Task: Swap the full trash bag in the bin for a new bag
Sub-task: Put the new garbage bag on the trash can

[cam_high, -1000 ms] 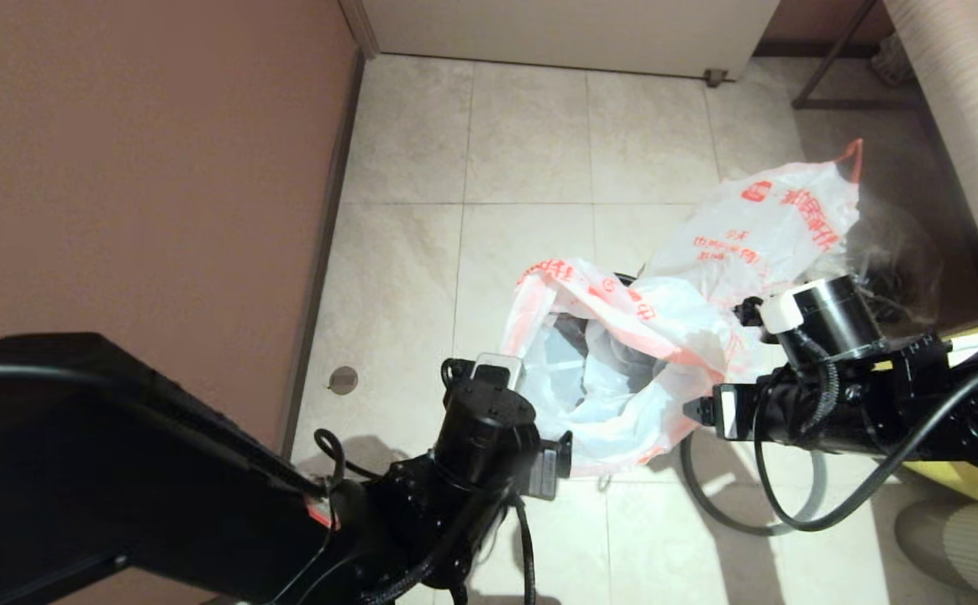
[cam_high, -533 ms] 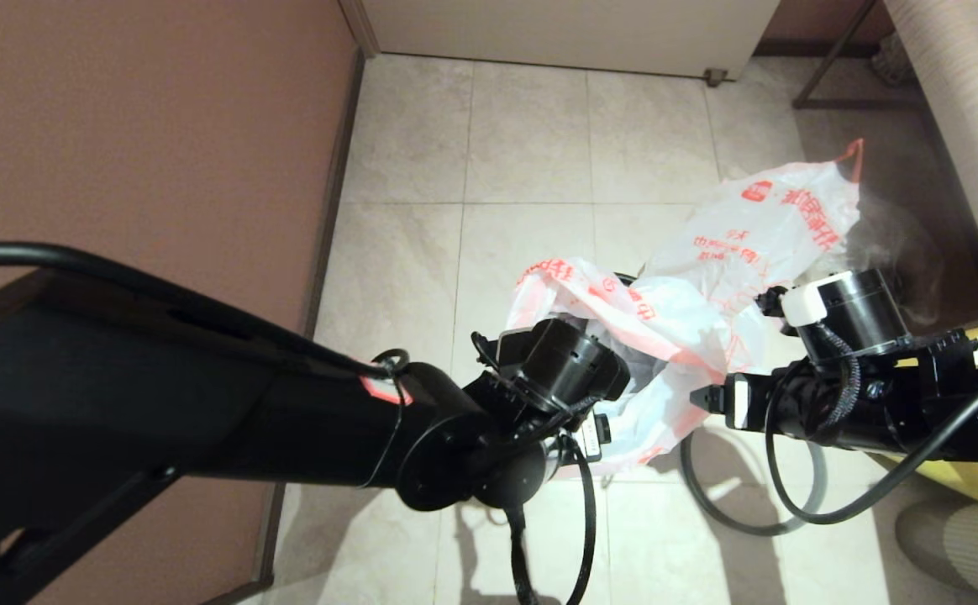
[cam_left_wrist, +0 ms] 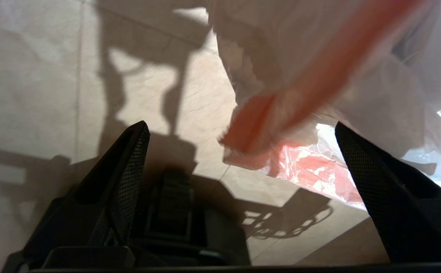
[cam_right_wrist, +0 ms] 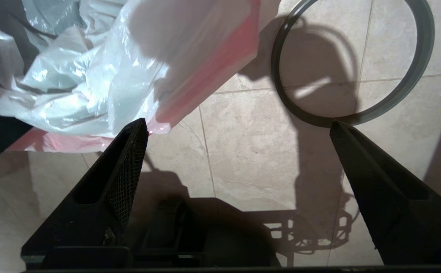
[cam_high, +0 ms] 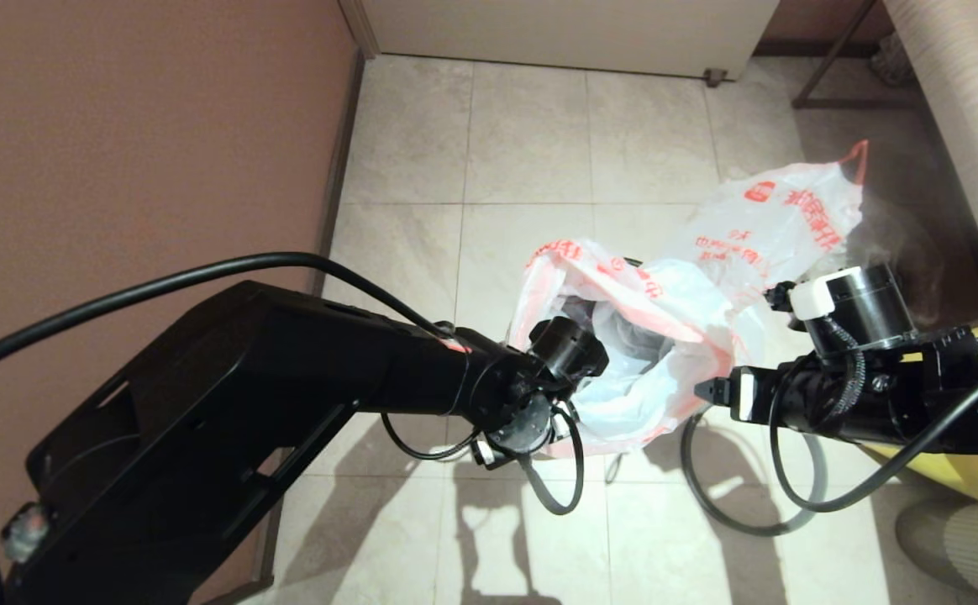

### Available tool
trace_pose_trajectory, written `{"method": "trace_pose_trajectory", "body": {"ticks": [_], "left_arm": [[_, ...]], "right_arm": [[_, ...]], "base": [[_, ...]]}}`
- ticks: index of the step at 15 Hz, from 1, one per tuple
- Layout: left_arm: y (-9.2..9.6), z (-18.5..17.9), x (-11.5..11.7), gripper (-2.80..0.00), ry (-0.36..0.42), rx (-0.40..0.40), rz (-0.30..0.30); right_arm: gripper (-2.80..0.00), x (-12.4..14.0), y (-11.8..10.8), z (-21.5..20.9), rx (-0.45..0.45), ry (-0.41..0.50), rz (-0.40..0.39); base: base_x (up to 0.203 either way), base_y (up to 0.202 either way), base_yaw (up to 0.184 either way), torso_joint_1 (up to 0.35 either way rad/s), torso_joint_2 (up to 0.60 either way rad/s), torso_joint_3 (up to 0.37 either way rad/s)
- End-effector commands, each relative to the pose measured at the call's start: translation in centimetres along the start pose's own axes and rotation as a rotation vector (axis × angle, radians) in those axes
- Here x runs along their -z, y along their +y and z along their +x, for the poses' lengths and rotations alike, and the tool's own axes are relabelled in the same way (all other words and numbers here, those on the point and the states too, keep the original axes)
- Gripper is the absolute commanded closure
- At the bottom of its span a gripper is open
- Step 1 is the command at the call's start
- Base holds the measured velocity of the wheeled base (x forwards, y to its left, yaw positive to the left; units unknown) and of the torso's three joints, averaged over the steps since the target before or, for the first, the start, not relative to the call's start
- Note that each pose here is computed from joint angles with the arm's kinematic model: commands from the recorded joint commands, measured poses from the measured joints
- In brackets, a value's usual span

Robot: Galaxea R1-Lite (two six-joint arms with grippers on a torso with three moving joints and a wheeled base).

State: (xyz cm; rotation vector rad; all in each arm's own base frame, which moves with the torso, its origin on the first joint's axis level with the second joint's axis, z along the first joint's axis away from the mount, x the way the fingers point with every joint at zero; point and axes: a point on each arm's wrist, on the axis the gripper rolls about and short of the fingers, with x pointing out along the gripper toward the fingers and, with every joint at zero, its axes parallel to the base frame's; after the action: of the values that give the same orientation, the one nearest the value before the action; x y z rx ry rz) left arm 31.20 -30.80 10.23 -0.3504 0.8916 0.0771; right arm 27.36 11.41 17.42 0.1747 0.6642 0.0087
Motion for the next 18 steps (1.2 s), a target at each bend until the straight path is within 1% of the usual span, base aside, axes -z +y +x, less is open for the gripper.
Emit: {"method": "trace_pose_trajectory", "body": {"ticks": [1, 2, 3, 4, 5, 6, 7, 9, 12, 15, 16, 18], "left_arm": [[-0.2, 0.2, -0.6, -2.80, -0.023, 0.020, -0.026], [-0.4, -0.8, -1.0, -2.80, -0.033, 0.041, -0.032], [-0.4, -2.0, -0.9, -2.80, -0.034, 0.055, -0.026], [-0.4, -3.6, -0.4, -2.80, -0.026, 0.068, -0.006], [-0.3, -5.1, 0.9, -2.80, -0.007, 0.074, 0.029], [-0.1, -6.1, 1.7, -2.80, 0.003, 0.080, 0.052], [-0.1, -6.8, 2.0, -2.80, 0.002, 0.090, 0.059], [-0.7, -6.9, 1.2, -2.80, -0.019, 0.113, 0.036], [-2.6, -4.2, -0.2, -2.80, -0.060, 0.120, -0.004], [-4.3, -1.7, -1.1, -2.80, -0.105, 0.129, -0.026], [-4.6, -0.8, -1.1, -2.80, -0.118, 0.123, -0.018], [-4.4, 0.5, -0.8, -2.80, -0.118, 0.100, -0.004]], "right_arm": [[-2.80, 0.0, 0.0, 0.0, 0.000, -0.002, 0.002], [-2.80, -0.1, 0.0, -0.2, -0.002, -0.006, 0.003], [-2.80, -0.1, -0.2, -0.1, 0.004, -0.006, 0.005], [-2.80, -0.1, -0.2, -0.1, 0.006, -0.006, 0.006], [-2.80, -0.2, -0.2, -0.1, 0.006, -0.006, 0.006], [-2.80, -0.2, -0.3, -0.2, 0.007, -0.009, 0.007], [-2.80, -0.3, -0.3, -0.4, 0.004, -0.015, 0.009], [-2.80, -0.4, -0.6, -0.4, 0.012, -0.017, 0.017], [-2.80, -0.8, -0.9, -0.6, 0.014, -0.033, 0.018], [-2.80, -1.2, -1.2, -0.7, 0.014, -0.045, 0.019], [-2.80, -1.3, -1.1, -0.9, 0.004, -0.052, 0.021], [-2.80, -1.5, -1.2, -1.4, -0.015, -0.060, 0.024]], "base": [[0.000, 0.000, 0.000, 0.000, 0.00, 0.000], [0.000, 0.000, 0.000, 0.000, 0.00, 0.000], [0.000, 0.000, 0.000, 0.000, 0.00, 0.000], [0.000, 0.000, 0.000, 0.000, 0.00, 0.000], [0.000, 0.000, 0.000, 0.000, 0.00, 0.000], [0.000, 0.000, 0.000, 0.000, 0.00, 0.000], [0.000, 0.000, 0.000, 0.000, 0.00, 0.000], [0.000, 0.000, 0.000, 0.000, 0.00, 0.000], [0.000, 0.000, 0.000, 0.000, 0.00, 0.000], [0.000, 0.000, 0.000, 0.000, 0.00, 0.000], [0.000, 0.000, 0.000, 0.000, 0.00, 0.000], [0.000, 0.000, 0.000, 0.000, 0.00, 0.000]]}}
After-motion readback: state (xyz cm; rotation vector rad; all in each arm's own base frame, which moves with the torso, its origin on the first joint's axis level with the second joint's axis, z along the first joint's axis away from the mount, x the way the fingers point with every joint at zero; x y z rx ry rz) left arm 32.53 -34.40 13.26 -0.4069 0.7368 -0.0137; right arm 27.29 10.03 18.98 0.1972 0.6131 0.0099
